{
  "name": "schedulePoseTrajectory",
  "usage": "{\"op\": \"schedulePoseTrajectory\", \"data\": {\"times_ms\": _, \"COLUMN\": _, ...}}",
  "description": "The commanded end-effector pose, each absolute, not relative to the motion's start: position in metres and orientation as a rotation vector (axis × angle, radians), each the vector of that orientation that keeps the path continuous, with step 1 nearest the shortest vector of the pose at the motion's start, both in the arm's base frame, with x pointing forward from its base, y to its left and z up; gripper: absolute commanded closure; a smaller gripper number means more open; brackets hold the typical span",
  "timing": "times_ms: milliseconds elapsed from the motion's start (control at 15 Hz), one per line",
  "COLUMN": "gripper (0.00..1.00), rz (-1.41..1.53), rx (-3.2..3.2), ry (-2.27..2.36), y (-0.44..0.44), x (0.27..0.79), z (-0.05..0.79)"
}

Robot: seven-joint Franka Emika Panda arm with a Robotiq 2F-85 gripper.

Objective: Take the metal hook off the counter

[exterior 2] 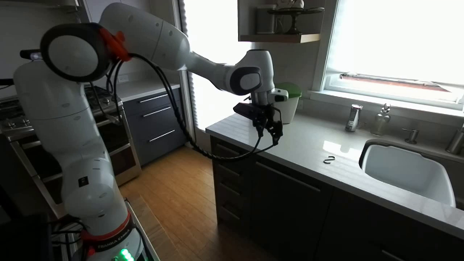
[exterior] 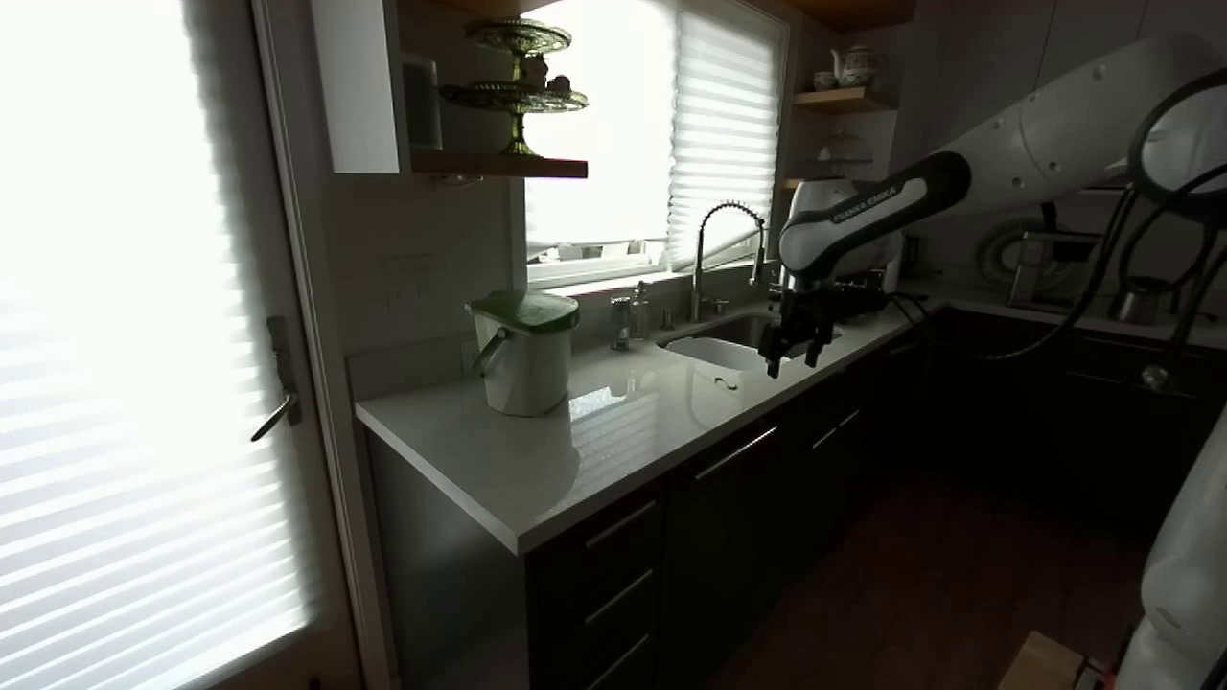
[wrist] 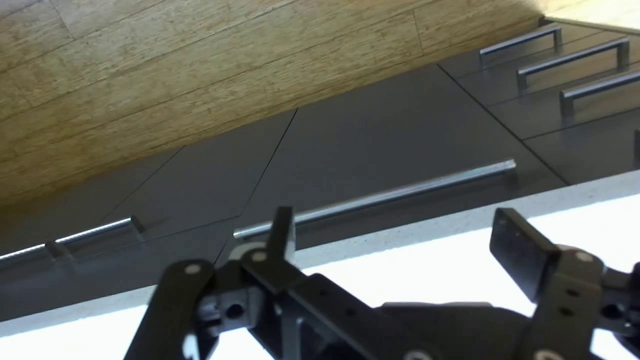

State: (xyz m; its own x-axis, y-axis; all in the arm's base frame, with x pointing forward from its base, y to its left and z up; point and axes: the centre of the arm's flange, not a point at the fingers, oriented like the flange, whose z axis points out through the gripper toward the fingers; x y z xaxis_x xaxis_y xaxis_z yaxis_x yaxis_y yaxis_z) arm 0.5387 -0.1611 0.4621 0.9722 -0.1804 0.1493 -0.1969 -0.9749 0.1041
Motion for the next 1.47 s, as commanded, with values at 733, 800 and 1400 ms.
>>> {"op": "schedulePoseTrajectory", "data": {"times_ms": 733, "gripper": 0.0, "rz": 0.317, "rx": 2.868, "ry": -0.753, "y": -0.22, "x": 0.632, "z": 0.428}}
{"op": "schedulePoseTrajectory", "data": {"times_ms": 800, "gripper": 0.0, "rz": 0.305, "rx": 2.852, "ry": -0.798, "y": -0.227, "x": 0.642, "z": 0.422}}
{"op": "schedulePoseTrajectory", "data": {"times_ms": 1400, "gripper": 0.0, "rz": 0.505, "rx": 2.652, "ry": -1.19, "y": -0.273, "x": 0.729, "z": 0.368}}
